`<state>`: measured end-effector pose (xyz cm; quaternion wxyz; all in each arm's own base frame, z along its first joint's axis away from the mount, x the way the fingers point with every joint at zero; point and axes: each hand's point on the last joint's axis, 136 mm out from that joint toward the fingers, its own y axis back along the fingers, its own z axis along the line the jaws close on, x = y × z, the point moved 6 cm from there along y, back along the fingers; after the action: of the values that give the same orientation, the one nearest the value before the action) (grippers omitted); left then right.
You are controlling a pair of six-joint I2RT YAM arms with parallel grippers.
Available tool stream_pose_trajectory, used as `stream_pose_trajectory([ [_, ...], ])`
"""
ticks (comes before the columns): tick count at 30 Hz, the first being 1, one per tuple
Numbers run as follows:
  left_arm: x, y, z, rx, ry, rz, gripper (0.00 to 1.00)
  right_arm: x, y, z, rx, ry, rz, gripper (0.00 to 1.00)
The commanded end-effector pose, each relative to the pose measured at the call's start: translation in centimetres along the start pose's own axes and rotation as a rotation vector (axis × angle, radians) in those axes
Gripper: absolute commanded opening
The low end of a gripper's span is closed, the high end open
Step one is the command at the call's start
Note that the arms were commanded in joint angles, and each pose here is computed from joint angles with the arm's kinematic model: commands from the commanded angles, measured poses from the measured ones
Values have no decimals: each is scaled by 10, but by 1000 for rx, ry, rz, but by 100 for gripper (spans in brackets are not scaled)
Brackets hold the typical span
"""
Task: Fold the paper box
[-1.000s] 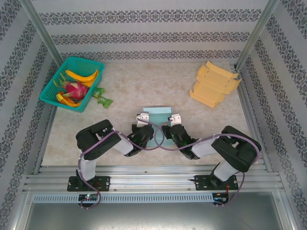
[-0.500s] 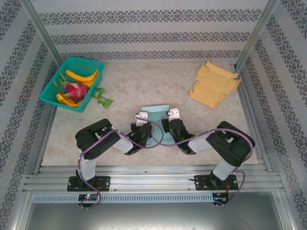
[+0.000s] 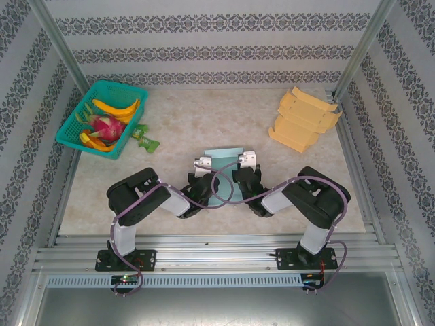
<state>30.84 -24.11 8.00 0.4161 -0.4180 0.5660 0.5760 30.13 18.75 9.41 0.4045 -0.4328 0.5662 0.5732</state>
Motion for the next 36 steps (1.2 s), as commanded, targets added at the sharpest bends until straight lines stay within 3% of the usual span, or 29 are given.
stream_pose_trajectory([
  [1, 7, -2, 7, -49, -37, 22, 0, -6, 4, -12, 64, -46, -21, 17],
  [5, 8, -4, 9, -50, -33, 29, 0, -6, 20, -7, -106, -129, 22, 44],
  [9, 7, -6, 14, -41, -13, 39, 0, -1, 43, -16, -189, -178, 77, 51],
  [14, 7, -5, 19, -24, 4, 46, 0, -7, 71, -30, -225, -188, 155, 54],
  [21, 8, -3, 14, 97, 29, 31, 0, -48, 94, -54, -213, -245, 90, 62],
  [27, 9, 4, 3, 264, 6, -34, 0, -69, 83, -46, -259, -268, 113, 63],
  [36, 12, 1, 0, 266, -40, -41, 0, -53, 52, -22, -272, -237, 218, 64],
])
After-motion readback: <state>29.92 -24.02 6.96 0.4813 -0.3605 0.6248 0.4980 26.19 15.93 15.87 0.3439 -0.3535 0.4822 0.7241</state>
